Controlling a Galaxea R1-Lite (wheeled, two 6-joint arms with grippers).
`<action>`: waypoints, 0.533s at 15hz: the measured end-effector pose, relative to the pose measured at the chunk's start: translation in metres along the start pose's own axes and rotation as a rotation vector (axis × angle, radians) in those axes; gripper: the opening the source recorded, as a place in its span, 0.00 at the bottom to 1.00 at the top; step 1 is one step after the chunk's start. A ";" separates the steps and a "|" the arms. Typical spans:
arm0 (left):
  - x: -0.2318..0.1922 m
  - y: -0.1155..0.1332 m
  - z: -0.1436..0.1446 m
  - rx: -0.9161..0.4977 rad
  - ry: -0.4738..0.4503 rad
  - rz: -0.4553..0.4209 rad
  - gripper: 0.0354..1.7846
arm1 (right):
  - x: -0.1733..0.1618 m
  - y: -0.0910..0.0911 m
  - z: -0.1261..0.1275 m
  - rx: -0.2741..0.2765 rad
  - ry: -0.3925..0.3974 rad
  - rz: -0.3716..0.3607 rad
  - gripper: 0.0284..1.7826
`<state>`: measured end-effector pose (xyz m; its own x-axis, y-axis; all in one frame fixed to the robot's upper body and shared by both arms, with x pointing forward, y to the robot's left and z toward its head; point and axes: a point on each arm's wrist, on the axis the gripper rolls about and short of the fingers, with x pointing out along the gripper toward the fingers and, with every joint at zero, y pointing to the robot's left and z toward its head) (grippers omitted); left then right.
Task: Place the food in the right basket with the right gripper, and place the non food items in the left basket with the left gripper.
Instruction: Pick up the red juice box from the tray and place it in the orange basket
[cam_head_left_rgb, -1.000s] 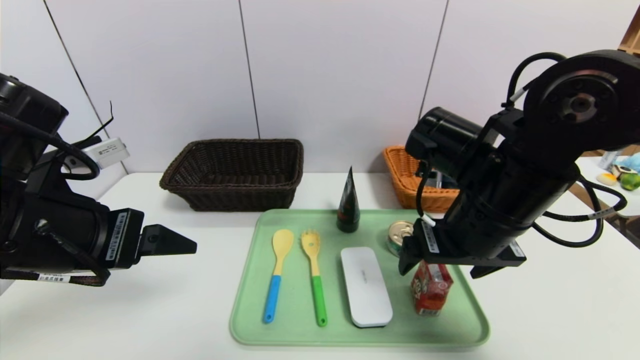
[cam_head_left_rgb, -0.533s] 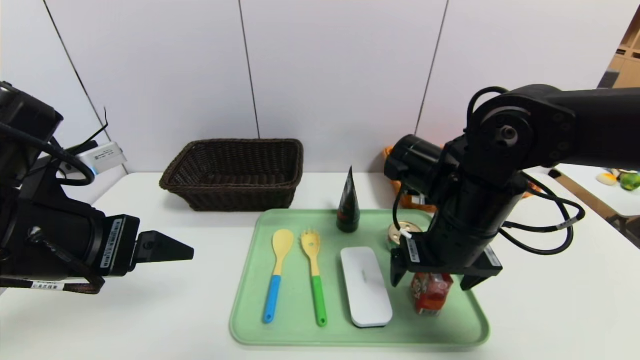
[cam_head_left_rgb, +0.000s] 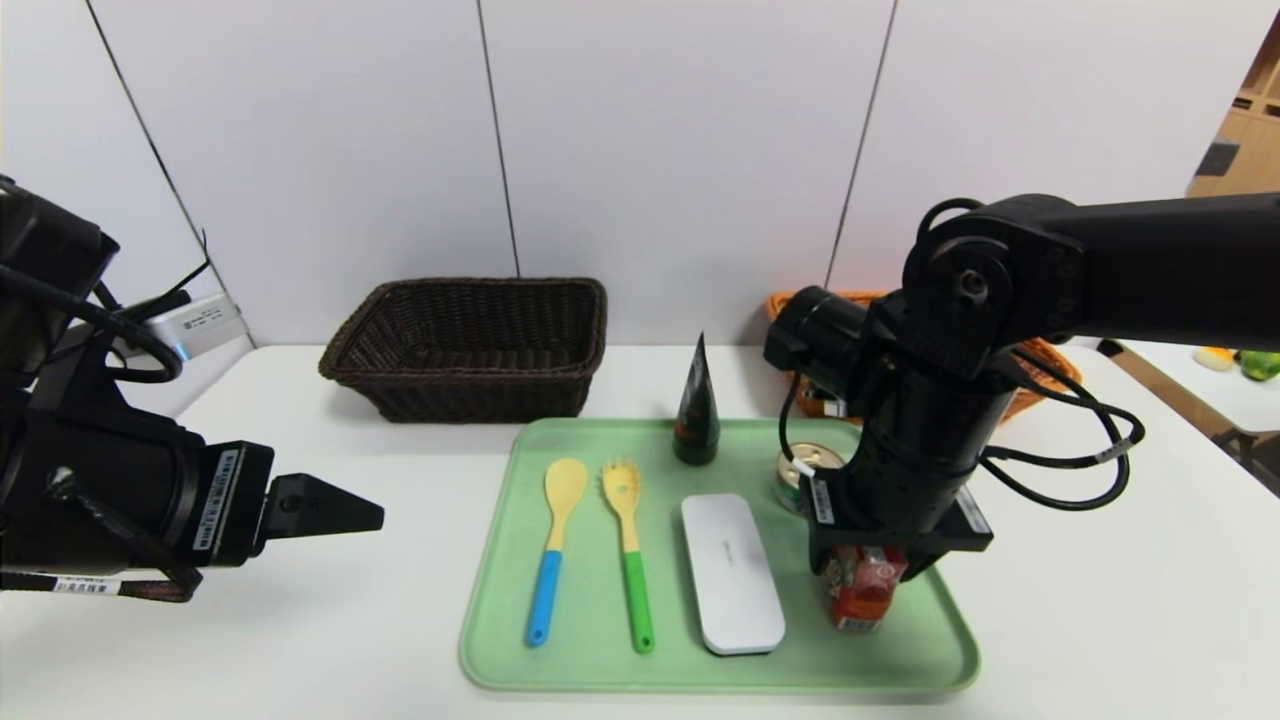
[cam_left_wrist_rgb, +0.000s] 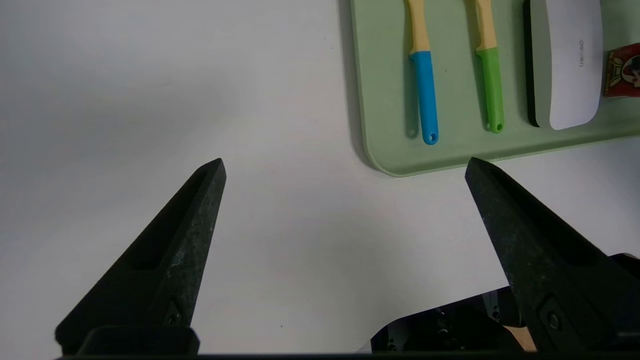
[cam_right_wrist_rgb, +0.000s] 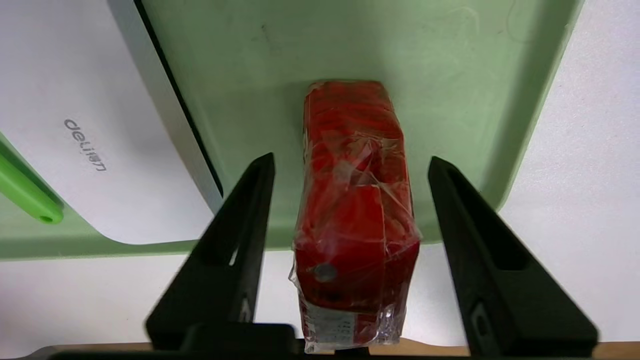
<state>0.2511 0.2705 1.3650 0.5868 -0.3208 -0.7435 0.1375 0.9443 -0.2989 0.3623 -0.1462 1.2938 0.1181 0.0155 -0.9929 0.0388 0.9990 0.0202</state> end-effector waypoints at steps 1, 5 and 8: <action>0.000 0.000 0.000 0.000 -0.001 0.000 0.94 | 0.001 0.000 0.000 0.000 0.002 0.000 0.51; -0.002 0.000 -0.002 -0.001 -0.003 -0.002 0.94 | -0.002 -0.001 -0.001 0.002 0.010 0.017 0.21; -0.005 0.001 -0.004 -0.002 -0.006 -0.002 0.94 | -0.009 -0.003 -0.004 0.006 -0.005 0.033 0.21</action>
<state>0.2451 0.2728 1.3656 0.5910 -0.3223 -0.7395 0.1372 0.9435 -0.3016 0.3574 -0.1492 1.3026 0.1241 0.0481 -0.9911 0.0403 0.9978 0.0535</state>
